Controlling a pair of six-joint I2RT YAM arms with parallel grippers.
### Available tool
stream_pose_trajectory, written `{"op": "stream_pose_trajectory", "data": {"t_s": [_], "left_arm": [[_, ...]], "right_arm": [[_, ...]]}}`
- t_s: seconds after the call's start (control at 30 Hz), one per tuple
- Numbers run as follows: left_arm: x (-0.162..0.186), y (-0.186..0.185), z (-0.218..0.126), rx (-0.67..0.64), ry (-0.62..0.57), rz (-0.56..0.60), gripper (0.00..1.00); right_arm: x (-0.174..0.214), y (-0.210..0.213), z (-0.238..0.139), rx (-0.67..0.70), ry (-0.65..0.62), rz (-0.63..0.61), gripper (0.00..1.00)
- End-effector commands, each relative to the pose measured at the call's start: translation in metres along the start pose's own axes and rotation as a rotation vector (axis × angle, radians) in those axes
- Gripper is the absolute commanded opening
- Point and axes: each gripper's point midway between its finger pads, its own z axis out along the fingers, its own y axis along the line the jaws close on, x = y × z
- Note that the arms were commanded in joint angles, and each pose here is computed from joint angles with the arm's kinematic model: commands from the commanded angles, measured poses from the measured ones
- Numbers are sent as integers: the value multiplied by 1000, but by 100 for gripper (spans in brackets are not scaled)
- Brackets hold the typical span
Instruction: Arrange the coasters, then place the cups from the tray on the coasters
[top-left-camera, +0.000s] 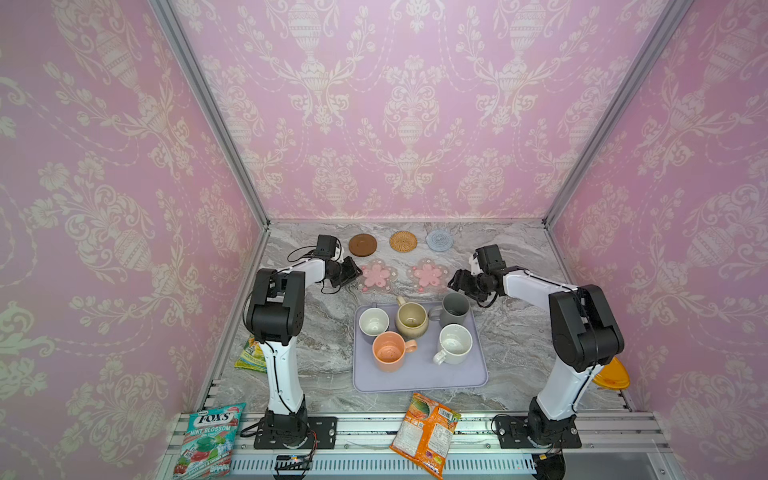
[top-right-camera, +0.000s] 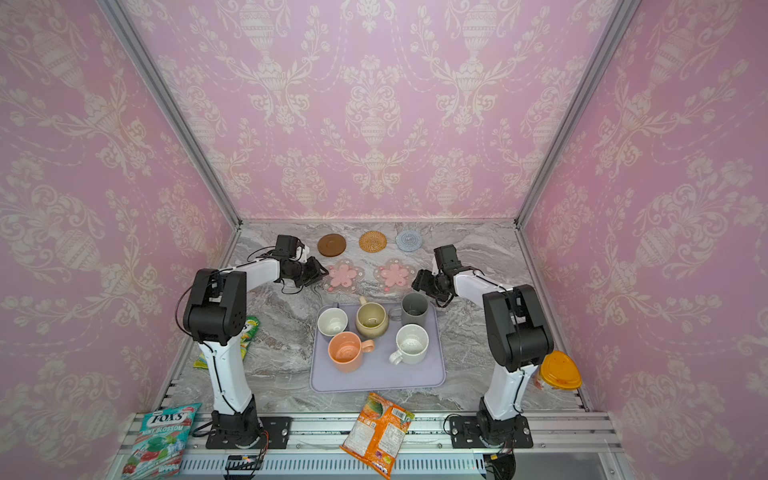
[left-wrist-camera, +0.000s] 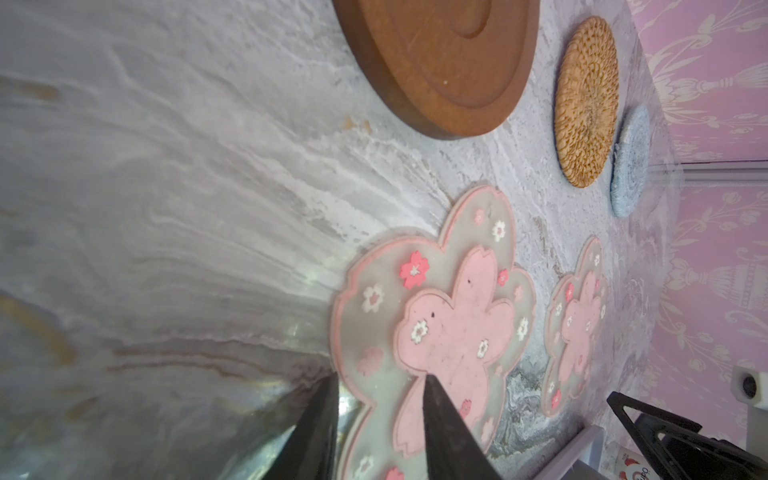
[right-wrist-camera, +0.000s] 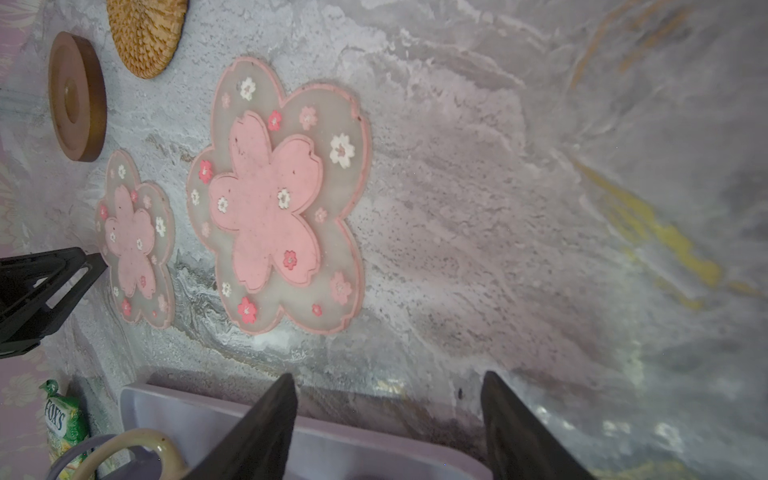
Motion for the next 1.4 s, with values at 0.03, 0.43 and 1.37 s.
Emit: {"op": "stream_pose_trajectory", "data": {"t_s": [0.03,0.43,1.37], "left_arm": [[38,15,10,-46,105,-77,37],[54,4,10,-26,119,-84,37],[26,7,-5,-162,82,7,37]], "right_arm": [[-5,4,-14,-9,-38,-8,72],[-4,3,-17,-9,-42,-3,72],[-5,-1,-34,8,-65,-21,72]]}}
